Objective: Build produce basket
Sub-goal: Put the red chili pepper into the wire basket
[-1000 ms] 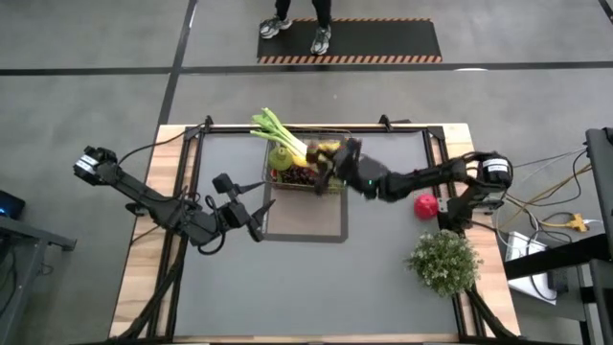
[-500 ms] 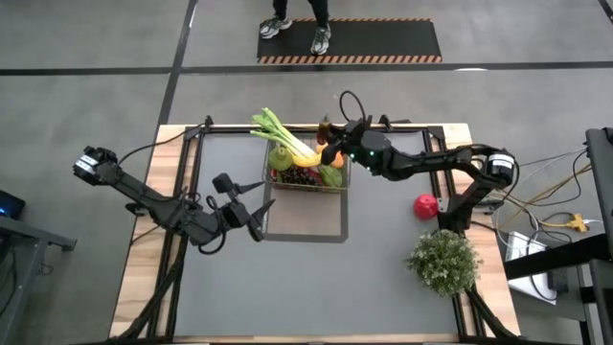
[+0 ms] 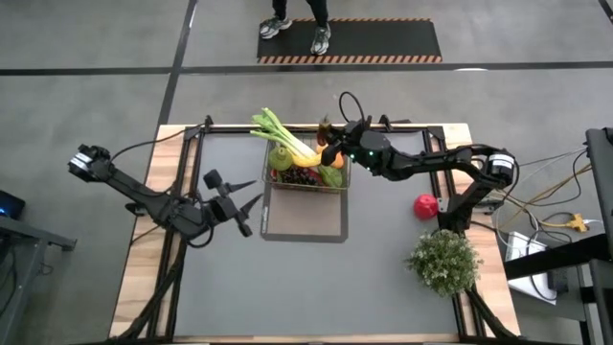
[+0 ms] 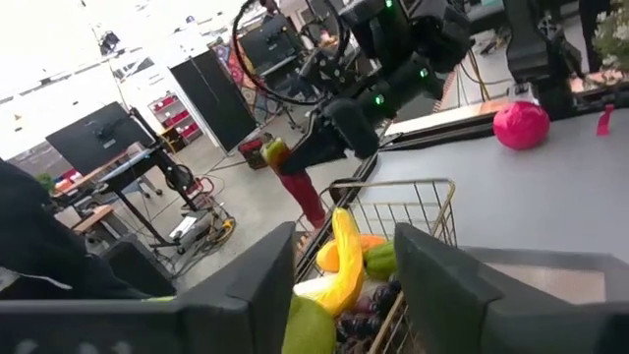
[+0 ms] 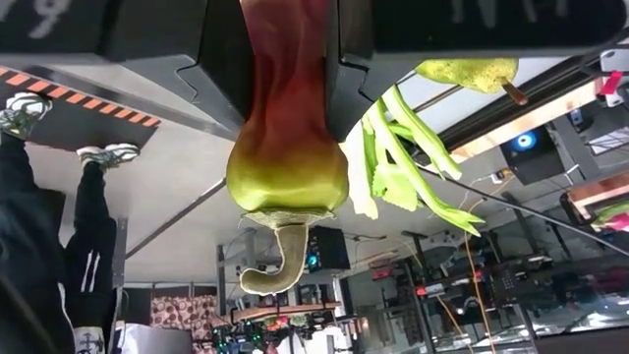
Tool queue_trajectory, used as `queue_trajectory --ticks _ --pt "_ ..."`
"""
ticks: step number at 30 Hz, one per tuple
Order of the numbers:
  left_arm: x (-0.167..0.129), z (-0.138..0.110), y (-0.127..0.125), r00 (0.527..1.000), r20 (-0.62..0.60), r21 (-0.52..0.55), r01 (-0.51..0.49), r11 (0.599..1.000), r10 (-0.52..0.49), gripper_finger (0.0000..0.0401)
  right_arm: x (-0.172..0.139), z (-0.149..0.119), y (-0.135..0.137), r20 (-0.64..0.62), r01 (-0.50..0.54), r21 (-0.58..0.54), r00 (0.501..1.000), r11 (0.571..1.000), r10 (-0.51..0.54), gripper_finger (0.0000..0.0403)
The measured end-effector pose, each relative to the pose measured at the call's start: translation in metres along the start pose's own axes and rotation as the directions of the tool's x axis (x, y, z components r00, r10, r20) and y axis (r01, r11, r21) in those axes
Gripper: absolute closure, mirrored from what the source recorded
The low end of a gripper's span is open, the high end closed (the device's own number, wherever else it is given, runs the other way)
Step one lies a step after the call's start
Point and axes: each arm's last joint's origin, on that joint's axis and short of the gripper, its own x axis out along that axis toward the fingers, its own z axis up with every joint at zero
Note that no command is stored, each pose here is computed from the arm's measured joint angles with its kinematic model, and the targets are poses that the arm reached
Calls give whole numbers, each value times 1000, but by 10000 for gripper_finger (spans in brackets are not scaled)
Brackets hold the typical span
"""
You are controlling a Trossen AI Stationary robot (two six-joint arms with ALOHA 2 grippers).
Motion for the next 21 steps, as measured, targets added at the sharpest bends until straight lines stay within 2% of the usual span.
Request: queue_trajectory --ticks 9,17,19,21 --pt "-10 -14 14 997 44 -50 59 997 -57 302 0 -3 -1 -28 5 9 1000 1000 -5 328" --pt "-14 -16 20 989 90 -79 127 989 -120 347 0 -5 -1 -46 12 1 999 1000 -12 327" --pt "-14 -17 21 989 91 -80 127 989 -120 356 0 -5 -2 -38 41 -15 998 999 -42 328" --pt "-15 -19 22 988 94 -84 127 988 -119 362 -1 -6 -5 -32 123 -51 992 991 -125 327"
